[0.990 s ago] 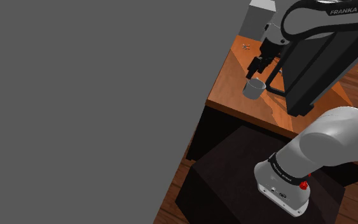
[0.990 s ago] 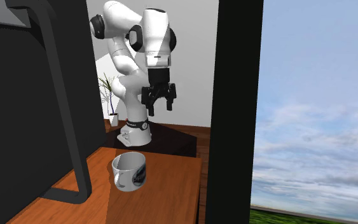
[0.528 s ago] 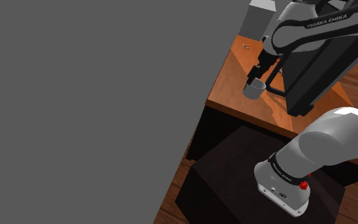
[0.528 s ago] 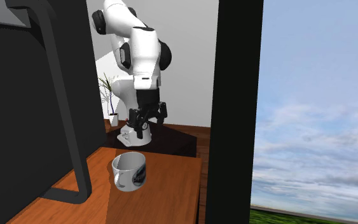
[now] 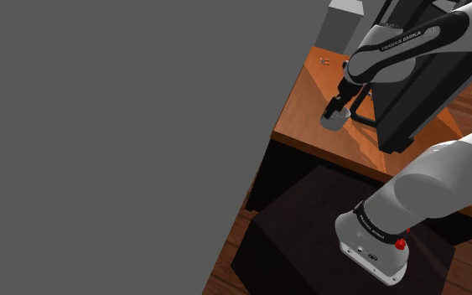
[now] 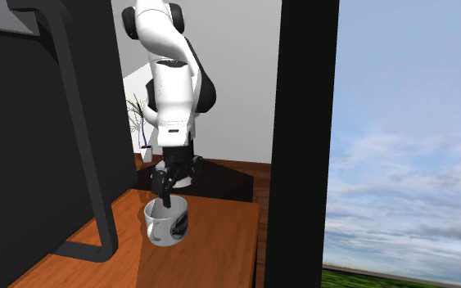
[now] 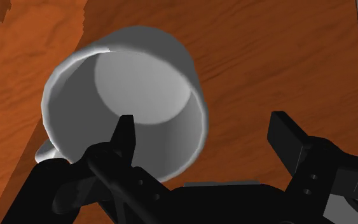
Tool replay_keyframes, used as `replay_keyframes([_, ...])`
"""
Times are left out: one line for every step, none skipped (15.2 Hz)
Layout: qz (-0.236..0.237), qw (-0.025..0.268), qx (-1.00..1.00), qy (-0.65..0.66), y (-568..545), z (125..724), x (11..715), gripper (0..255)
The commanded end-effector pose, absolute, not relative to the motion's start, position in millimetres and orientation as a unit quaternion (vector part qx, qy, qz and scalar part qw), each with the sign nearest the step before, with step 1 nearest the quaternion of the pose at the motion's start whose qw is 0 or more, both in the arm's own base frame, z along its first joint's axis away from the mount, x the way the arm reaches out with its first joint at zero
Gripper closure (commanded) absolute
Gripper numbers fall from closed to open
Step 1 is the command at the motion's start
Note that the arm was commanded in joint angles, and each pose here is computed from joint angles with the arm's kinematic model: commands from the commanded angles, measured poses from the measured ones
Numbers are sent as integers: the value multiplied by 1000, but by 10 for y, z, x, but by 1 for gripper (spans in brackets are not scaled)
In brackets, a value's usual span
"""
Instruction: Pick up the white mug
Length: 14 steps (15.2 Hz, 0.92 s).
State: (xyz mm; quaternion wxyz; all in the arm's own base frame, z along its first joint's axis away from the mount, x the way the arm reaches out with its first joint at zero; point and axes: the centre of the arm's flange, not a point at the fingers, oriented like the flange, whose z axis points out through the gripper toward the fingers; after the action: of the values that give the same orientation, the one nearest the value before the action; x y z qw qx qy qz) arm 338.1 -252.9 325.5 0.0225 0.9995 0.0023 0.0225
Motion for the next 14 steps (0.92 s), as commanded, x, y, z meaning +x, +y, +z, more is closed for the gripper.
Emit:
replay_keyframes([23,23,999,2,-2538,3153,3386,0])
replay_keyframes([23,23,999,2,-2538,3101,3386,0])
replay_keyframes([23,23,999,2,-2538,3048,3386,0])
replay_keyframes([23,23,999,2,-2538,2965,3386,0])
replay_keyframes([23,23,999,2,-2538,2965,3386,0])
replay_keyframes([23,23,999,2,-2538,2965,3386,0])
replay_keyframes([23,23,999,2,-2537,2970,3386,255])
replay_keyframes([23,23,999,2,-2536,2969,3387,255])
replay_keyframes([23,23,999,2,-2536,2969,3386,255])
replay_keyframes([23,23,999,2,-2537,2969,3385,255])
replay_keyframes([23,23,999,2,-2536,2969,3385,255])
replay_keyframes([23,23,999,2,-2537,2969,3385,255])
replay_keyframes([23,23,999,2,-2537,2969,3385,255])
replay_keyframes([23,23,999,2,-2537,2969,3385,255])
